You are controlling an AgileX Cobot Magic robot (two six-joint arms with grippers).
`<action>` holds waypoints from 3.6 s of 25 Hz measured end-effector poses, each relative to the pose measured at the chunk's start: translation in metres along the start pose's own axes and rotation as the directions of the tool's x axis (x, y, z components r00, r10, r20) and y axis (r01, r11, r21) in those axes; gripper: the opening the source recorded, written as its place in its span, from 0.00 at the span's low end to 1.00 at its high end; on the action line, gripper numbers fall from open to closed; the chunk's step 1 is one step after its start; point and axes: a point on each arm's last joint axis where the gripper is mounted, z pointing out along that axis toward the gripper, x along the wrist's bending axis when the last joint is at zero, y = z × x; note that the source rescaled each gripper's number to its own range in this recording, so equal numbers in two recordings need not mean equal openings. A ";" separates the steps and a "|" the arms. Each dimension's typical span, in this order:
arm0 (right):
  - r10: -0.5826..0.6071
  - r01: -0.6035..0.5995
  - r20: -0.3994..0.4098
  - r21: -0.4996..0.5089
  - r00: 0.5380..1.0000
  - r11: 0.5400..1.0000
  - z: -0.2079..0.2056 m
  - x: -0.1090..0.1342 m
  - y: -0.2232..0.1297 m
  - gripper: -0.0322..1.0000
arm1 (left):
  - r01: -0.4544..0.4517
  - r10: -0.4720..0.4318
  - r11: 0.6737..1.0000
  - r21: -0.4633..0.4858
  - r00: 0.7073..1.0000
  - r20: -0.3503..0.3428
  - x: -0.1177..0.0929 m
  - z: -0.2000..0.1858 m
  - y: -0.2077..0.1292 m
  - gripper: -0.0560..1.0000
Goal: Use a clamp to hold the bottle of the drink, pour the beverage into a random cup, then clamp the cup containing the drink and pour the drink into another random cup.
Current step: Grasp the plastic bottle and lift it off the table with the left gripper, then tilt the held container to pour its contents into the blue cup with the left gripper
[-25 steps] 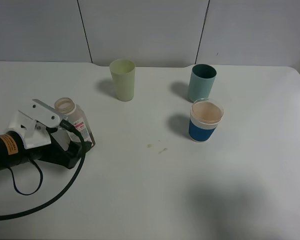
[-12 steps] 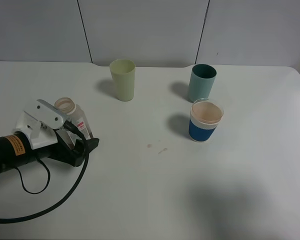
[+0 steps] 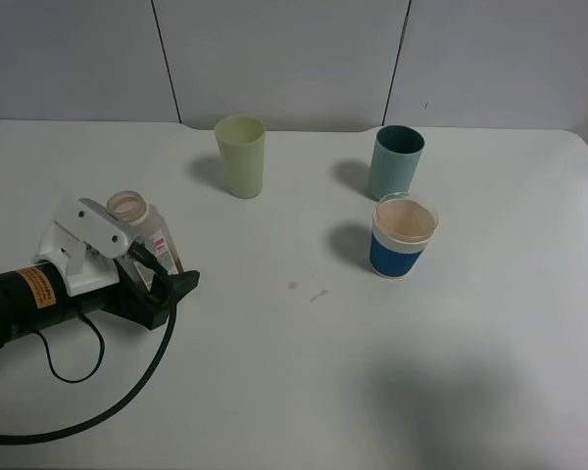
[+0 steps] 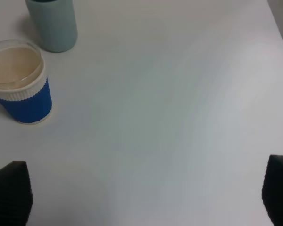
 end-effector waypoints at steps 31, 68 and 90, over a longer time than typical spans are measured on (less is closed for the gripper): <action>0.000 0.000 0.000 0.000 1.000 1.000 0.000 0.000 0.000 0.93 | 0.117 -0.121 0.992 -0.047 0.988 -0.093 0.009 -0.001 0.003 0.08; 0.000 0.000 0.000 0.000 1.000 1.000 0.000 0.000 0.000 0.93 | 0.040 -0.012 0.998 0.054 0.892 -0.453 0.041 0.008 0.089 0.08; 0.000 0.000 0.000 0.000 1.000 1.000 0.000 0.000 0.000 0.93 | -0.352 0.491 0.862 0.364 0.756 -0.432 -0.049 0.029 0.137 0.08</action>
